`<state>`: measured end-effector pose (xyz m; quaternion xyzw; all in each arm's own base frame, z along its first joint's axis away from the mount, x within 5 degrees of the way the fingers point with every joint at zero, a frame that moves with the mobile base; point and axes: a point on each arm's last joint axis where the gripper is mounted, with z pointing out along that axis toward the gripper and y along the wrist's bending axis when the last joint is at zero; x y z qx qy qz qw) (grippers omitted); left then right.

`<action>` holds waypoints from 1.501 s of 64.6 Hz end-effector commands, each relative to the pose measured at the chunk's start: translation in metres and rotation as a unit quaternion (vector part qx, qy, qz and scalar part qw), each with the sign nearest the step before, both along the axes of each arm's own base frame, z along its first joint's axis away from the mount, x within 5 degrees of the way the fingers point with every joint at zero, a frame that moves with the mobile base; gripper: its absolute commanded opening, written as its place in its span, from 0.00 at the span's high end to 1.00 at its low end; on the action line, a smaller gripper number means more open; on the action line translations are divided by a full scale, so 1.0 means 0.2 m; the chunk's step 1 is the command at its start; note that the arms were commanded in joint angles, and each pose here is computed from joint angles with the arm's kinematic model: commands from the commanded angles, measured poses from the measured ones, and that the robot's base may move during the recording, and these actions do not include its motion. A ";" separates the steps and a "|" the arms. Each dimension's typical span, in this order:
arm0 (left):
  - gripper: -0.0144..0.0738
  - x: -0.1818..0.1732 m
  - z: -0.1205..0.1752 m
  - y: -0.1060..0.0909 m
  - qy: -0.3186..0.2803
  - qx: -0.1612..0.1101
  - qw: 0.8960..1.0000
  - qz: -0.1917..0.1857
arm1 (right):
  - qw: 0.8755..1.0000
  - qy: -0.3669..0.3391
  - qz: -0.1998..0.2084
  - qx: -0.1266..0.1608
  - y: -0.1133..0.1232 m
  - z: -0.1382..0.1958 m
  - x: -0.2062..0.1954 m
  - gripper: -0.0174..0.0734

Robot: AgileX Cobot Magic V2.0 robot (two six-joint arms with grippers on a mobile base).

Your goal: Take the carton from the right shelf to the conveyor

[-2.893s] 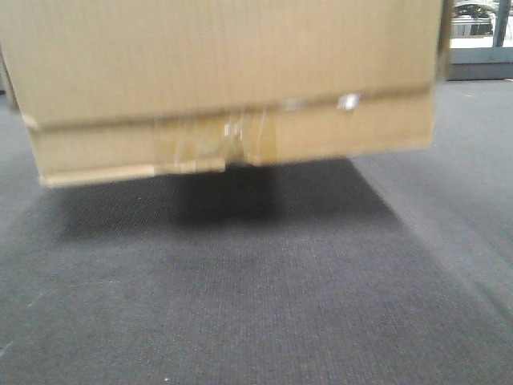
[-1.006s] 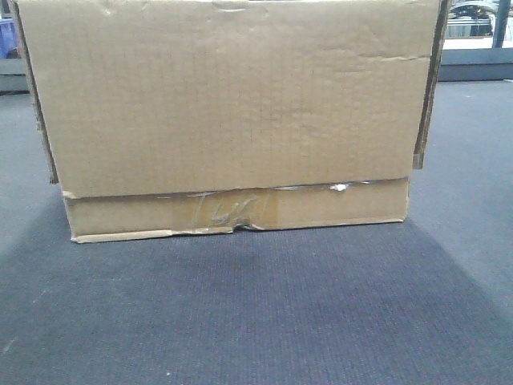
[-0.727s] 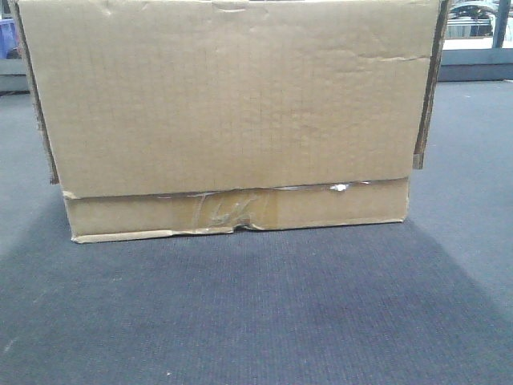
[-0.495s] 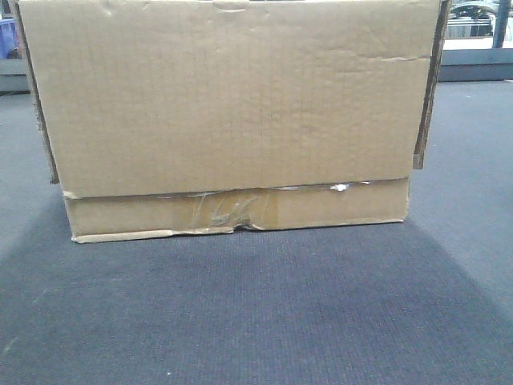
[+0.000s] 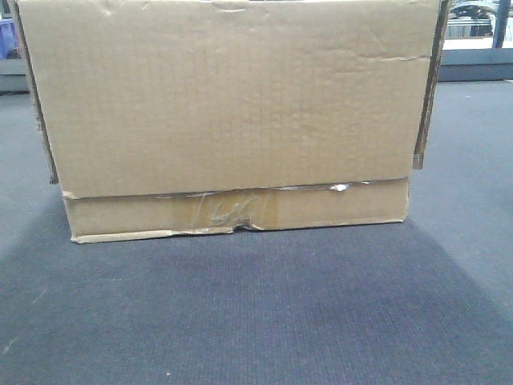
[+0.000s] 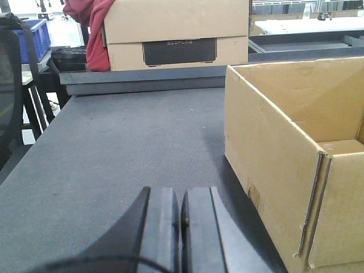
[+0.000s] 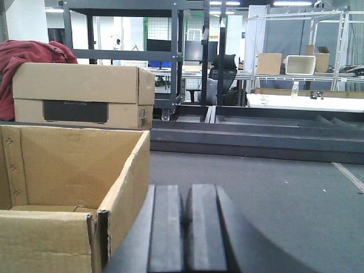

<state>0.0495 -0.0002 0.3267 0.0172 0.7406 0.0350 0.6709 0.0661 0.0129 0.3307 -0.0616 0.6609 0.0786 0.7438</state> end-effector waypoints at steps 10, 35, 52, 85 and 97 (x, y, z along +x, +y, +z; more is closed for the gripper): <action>0.82 0.00 -0.03 0.01 -0.005 0.024 1.000 0.011 | 1.000 -0.019 -0.003 -0.005 0.00 0.01 -0.01 0.89; 0.82 0.02 -0.53 0.02 -0.079 0.001 0.997 0.020 | 1.000 -0.019 -0.003 -0.005 0.00 0.01 -0.01 0.89; 0.82 0.03 -0.56 0.02 -0.103 -0.017 0.994 0.025 | 1.000 -0.020 -0.003 -0.005 0.00 0.01 -0.01 0.89; 0.82 0.03 -0.56 0.02 -0.106 -0.006 0.994 0.025 | 1.000 -0.020 -0.003 -0.005 0.00 0.01 -0.01 0.89; 0.82 0.03 -0.56 0.02 -0.106 -0.006 0.994 0.025 | 1.000 -0.020 -0.003 -0.005 0.00 0.01 -0.01 0.89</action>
